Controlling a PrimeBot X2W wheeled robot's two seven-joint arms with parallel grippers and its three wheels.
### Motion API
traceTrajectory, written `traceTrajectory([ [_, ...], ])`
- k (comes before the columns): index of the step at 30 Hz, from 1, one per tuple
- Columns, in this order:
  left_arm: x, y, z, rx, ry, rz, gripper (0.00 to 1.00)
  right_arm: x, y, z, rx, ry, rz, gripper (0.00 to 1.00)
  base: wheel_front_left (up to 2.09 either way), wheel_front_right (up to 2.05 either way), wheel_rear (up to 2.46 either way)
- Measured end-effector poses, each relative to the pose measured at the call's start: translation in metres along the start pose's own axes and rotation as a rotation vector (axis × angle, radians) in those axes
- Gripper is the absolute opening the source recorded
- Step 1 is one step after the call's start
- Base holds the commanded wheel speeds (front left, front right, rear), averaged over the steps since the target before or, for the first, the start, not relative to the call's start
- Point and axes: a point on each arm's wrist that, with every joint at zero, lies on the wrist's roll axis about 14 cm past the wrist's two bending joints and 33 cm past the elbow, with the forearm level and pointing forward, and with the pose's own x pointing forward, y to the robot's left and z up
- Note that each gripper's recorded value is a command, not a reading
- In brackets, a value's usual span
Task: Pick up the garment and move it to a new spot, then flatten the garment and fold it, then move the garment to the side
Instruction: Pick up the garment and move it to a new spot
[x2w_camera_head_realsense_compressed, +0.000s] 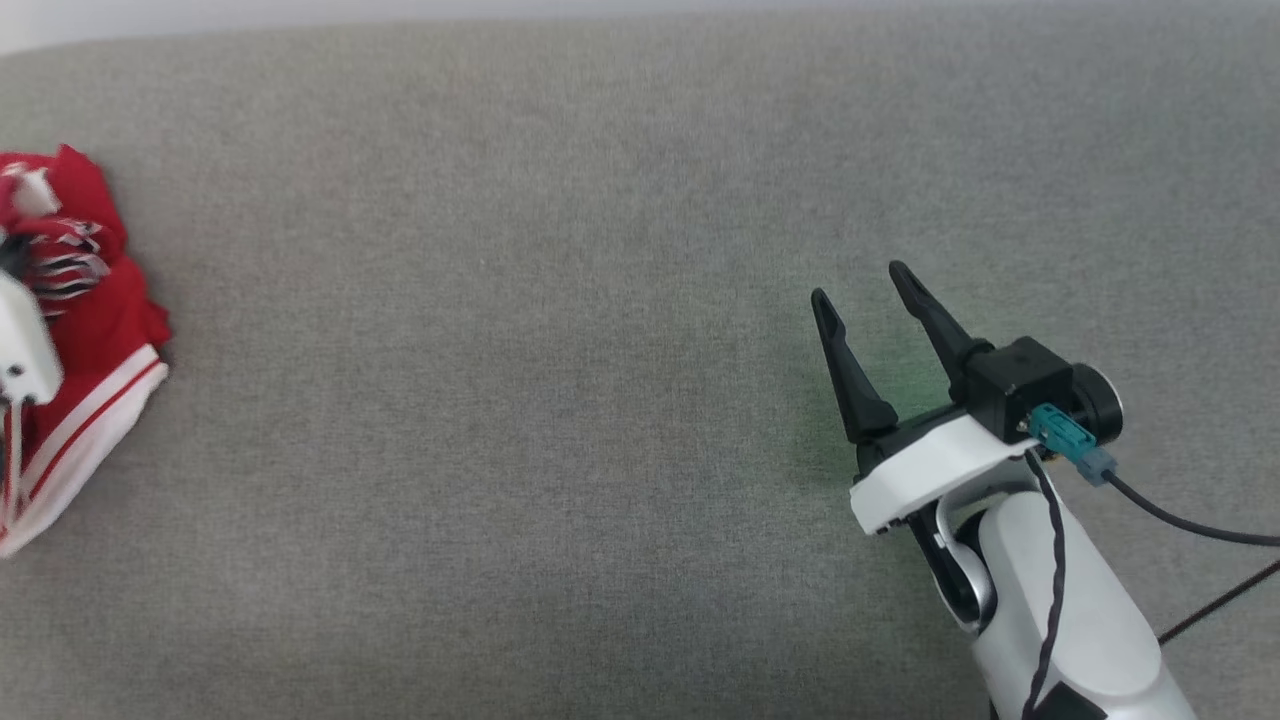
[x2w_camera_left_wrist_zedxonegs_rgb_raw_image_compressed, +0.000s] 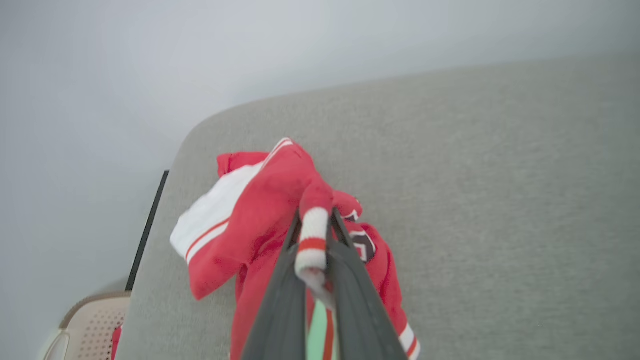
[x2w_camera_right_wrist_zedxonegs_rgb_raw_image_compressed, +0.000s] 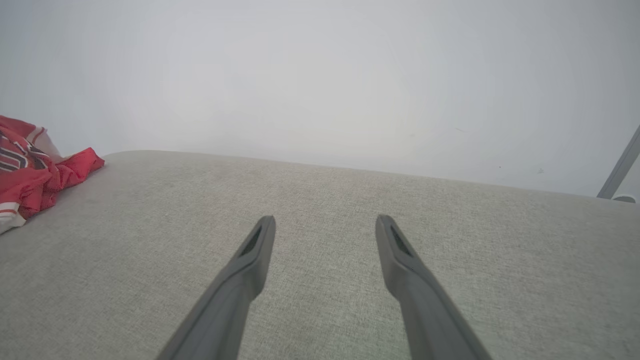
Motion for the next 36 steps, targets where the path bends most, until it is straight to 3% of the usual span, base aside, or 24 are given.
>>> traceTrajectory([
  [5,-0.011,-0.054,0.065,0.093,-0.195,-0.161,0.0,-0.011,-0.001,0.016,0.022,-0.035,-0.018,1.0,0.0,0.0,0.0],
  [9,-0.025,-0.127,0.1,0.186,-0.298,-0.364,0.0,-0.024,-0.014,0.023,0.039,-0.055,-0.065,1.0,0.0,0.0,0.0],
  [19,-0.089,-0.308,0.157,0.222,-0.423,-0.887,0.0,-0.062,-0.059,0.036,0.094,-0.099,-0.221,1.0,0.0,0.0,0.0],
  [29,-0.138,-0.46,0.107,0.328,-0.348,-1.269,0.0,-0.115,-0.113,0.036,0.119,-0.111,-0.424,1.0,0.0,0.0,0.0],
  [32,-0.165,-0.486,0.072,0.335,-0.256,-1.396,0.0,-0.132,-0.126,0.032,0.119,-0.103,-0.48,1.0,0.0,0.0,0.0],
  [36,-0.185,-0.491,0.018,0.405,-0.099,-1.493,0.0,-0.145,-0.136,0.032,0.121,-0.105,-0.527,1.0,0.0,0.0,0.0],
])
